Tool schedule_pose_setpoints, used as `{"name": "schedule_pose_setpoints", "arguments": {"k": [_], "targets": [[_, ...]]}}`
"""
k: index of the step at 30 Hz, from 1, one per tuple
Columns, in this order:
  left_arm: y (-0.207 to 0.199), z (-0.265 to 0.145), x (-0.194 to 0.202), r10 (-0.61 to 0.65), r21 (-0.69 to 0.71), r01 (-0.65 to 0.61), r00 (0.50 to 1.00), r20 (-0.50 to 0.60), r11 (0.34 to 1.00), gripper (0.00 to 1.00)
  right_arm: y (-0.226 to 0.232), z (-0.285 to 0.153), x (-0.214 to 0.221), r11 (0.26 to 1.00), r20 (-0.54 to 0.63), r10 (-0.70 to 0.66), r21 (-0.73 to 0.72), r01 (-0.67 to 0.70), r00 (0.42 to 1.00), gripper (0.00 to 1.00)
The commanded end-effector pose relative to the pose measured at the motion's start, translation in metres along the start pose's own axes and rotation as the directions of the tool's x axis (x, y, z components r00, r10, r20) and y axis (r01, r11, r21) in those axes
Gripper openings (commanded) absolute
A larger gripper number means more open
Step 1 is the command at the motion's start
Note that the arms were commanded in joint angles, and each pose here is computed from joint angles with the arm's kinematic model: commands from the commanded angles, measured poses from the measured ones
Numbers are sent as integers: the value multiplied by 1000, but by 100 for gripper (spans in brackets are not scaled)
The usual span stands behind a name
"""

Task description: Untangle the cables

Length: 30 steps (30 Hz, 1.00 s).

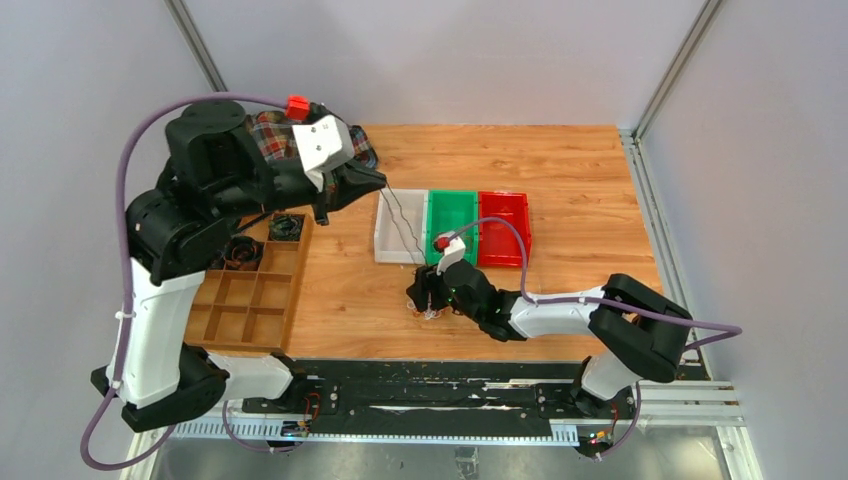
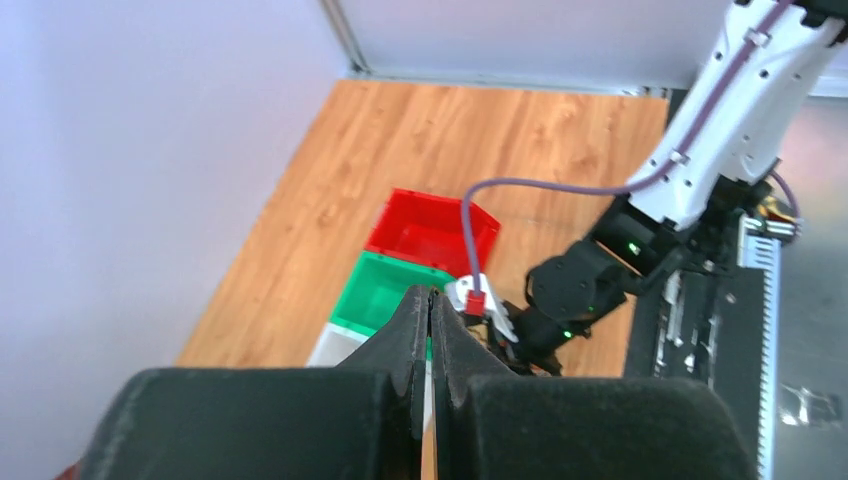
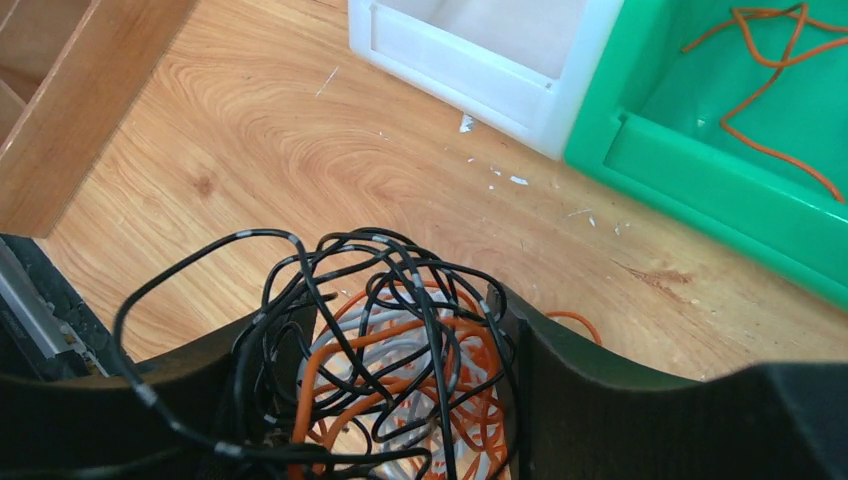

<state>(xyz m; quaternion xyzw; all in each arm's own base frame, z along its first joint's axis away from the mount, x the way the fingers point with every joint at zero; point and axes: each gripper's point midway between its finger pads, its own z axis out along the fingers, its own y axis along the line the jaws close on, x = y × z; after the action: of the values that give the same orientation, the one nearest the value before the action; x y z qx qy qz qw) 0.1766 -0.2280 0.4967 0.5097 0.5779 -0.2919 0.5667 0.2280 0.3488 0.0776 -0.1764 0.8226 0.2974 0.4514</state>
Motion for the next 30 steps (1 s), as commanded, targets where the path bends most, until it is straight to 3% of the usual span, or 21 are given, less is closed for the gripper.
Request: {"name": "schedule_pose_setpoints", "arguments": {"k": [1, 7, 13, 15, 18, 24, 26, 30], "targets": [[28, -18, -43, 133, -167, -115, 986, 102, 979, 0, -13, 0, 23, 998, -36, 21, 57, -19, 999, 62], [62, -51, -101, 316, -414, -204, 922, 225, 887, 0, -18, 1, 40, 996, -74, 45, 76, -39, 996, 61], [103, -104, -160, 474, -709, -138, 827, 301, 691, 0, -20, -1, 45, 995, -80, 54, 86, -47, 995, 62], [109, -112, -170, 513, -750, -128, 802, 307, 649, 0, -18, -2, 45, 996, -76, 52, 79, -46, 996, 65], [108, -113, -177, 540, -755, -149, 785, 303, 639, 0, -14, -4, 42, 997, -64, 49, 61, -45, 997, 67], [111, -149, -202, 605, -833, -44, 709, 363, 551, 0, -15, -15, 27, 996, 6, 73, 53, -73, 997, 72], [111, -140, -190, 584, -821, -61, 733, 349, 568, 0, -11, -21, 14, 996, 51, 81, 22, -83, 995, 73], [107, -98, -128, 472, -742, -139, 843, 259, 656, 0, 4, -35, -29, 995, 163, 92, -51, -85, 982, 74]]}}
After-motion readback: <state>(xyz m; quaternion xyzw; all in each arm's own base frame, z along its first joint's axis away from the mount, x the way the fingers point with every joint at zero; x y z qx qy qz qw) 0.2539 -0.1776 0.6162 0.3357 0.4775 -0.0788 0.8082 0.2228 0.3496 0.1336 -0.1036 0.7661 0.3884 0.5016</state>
